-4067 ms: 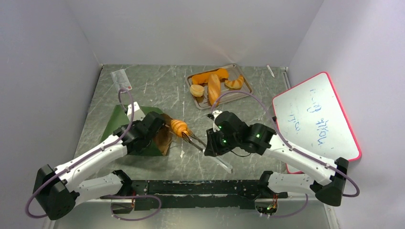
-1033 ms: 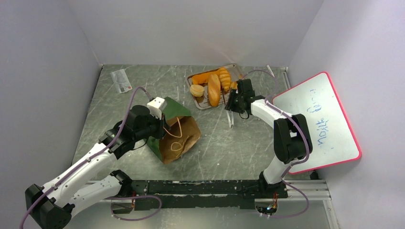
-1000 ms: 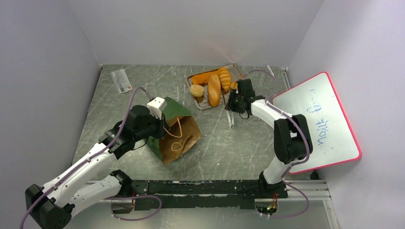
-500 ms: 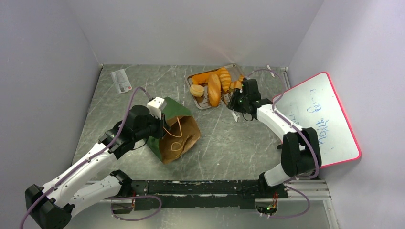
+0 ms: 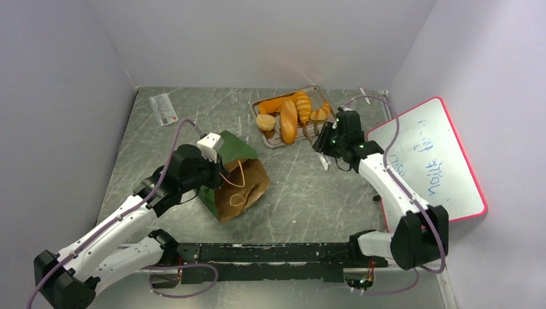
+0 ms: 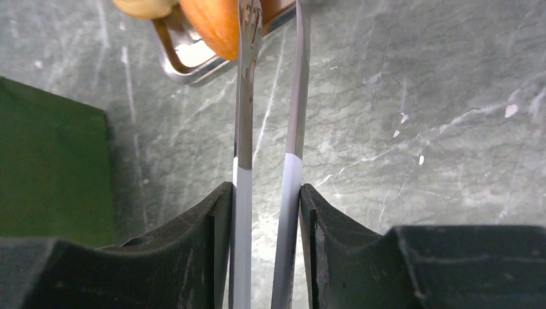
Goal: Take the fake bread out of the paper bag
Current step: Place the fake bread in the container, then take out the fake bread from the paper bag.
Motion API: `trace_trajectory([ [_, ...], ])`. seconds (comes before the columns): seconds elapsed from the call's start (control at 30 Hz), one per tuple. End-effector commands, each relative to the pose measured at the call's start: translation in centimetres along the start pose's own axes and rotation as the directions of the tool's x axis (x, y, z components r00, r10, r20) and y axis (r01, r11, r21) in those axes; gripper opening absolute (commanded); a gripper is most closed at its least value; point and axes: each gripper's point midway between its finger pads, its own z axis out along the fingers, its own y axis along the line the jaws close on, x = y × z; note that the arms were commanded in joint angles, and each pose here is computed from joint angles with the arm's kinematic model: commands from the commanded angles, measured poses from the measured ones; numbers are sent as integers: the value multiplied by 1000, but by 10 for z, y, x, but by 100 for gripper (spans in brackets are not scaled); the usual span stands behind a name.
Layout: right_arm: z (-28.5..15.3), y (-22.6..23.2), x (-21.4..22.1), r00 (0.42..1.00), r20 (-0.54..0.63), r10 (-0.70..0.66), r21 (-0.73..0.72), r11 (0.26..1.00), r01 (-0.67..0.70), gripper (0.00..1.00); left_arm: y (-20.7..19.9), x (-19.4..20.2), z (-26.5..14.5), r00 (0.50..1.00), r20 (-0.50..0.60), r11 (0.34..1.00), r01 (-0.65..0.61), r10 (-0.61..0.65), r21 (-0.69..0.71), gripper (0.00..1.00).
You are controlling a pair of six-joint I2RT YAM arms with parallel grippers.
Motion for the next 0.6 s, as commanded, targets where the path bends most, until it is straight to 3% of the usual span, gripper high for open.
trace_trajectory([
  [0.0,-51,30,-42,992,124,6,-77,997,3,38,-1,-8,1,999,46,1000,16,-16,10,7],
  [0.23,-118,60,-40,987,158,14,-202,979,18,38,3,-10,5,995,73,998,68,-67,-17,7],
  [0.57,-161,87,-12,997,72,-28,-373,926,53,34,20,-17,18,977,139,977,179,-163,-112,7],
])
